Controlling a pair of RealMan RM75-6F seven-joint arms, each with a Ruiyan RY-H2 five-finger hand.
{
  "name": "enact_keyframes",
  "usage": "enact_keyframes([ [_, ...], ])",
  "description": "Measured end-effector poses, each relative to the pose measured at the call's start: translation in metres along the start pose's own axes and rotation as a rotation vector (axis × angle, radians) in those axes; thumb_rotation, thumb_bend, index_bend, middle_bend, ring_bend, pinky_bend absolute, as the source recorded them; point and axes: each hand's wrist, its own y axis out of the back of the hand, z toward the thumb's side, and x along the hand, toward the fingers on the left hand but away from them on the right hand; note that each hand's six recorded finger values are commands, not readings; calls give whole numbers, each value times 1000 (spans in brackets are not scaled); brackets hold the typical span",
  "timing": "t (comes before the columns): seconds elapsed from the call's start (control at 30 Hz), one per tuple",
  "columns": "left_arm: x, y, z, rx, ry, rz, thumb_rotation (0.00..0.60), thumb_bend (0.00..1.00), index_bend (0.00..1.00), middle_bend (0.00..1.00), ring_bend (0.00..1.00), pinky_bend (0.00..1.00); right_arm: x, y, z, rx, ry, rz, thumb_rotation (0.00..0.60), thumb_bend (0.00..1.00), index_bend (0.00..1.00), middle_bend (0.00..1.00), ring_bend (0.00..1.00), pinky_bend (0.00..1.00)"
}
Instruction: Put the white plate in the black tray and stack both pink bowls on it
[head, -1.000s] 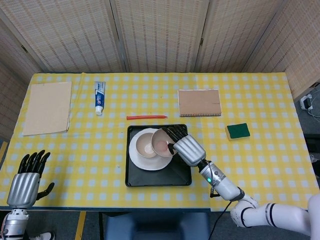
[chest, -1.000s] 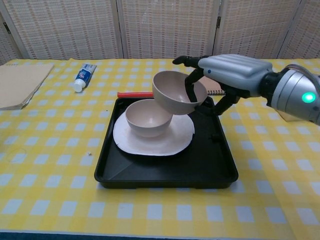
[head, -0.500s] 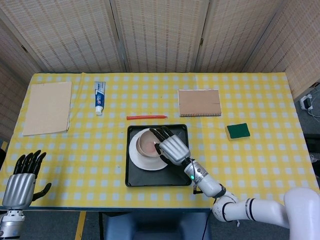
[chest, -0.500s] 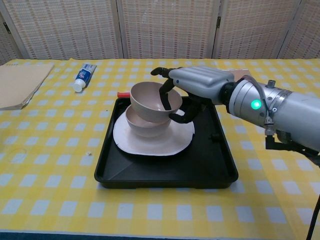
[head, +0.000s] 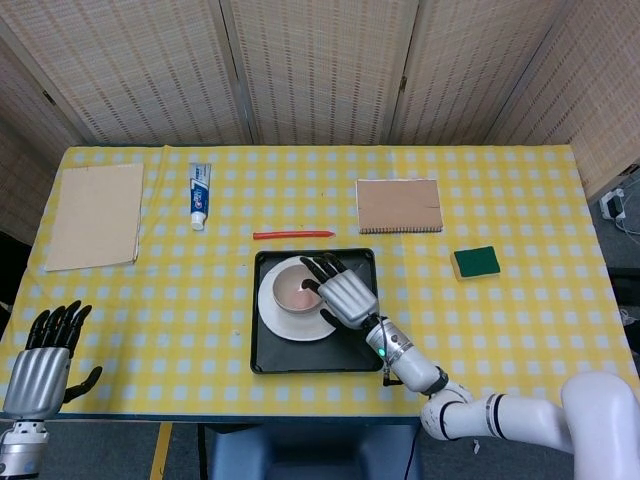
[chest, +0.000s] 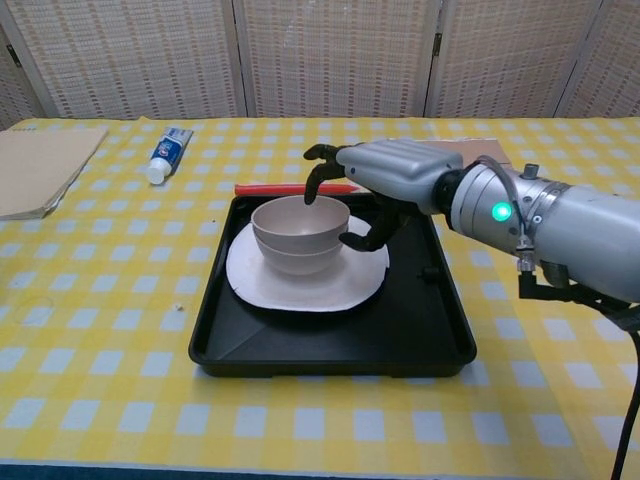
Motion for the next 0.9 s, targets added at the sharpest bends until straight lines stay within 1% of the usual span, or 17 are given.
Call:
enact_keyframes([
  [0.17,-1,1,-1,4,-1,5,600,288,0,70,0,0,16,10,-6,-16,-13,-19,600,450,72,0,0,0],
  [0.3,-2,1,-3,10,-1,2,600,288,0,70,0,0,47,24,-24,-35,-49,-80,600,449,9,0,0,0],
  [0.4,-4,0,-3,13,0,-7,600,289,0,70,0,0,85,36,-48,-35,-100,-143,600,449,0,0,0,0],
  [0.57,-9,0,3,17,-19,-9,600,288,0,70,0,0,171,46,-91,-4,-223,-237,600,449,0,0,0,0],
  [0.73,-13,-1,11,29,-43,0,600,288,0,70,0,0,266,40,-129,10,-384,-300,600,449,0,0,0,0],
  [0.83,-14,-3,13,29,-41,0,600,288,0,70,0,0,307,32,-146,11,-454,-309,600,449,0,0,0,0],
  [0.9,-13,-3,14,34,-39,4,600,288,0,70,0,0,323,28,-154,2,-477,-306,600,449,0,0,0,0],
])
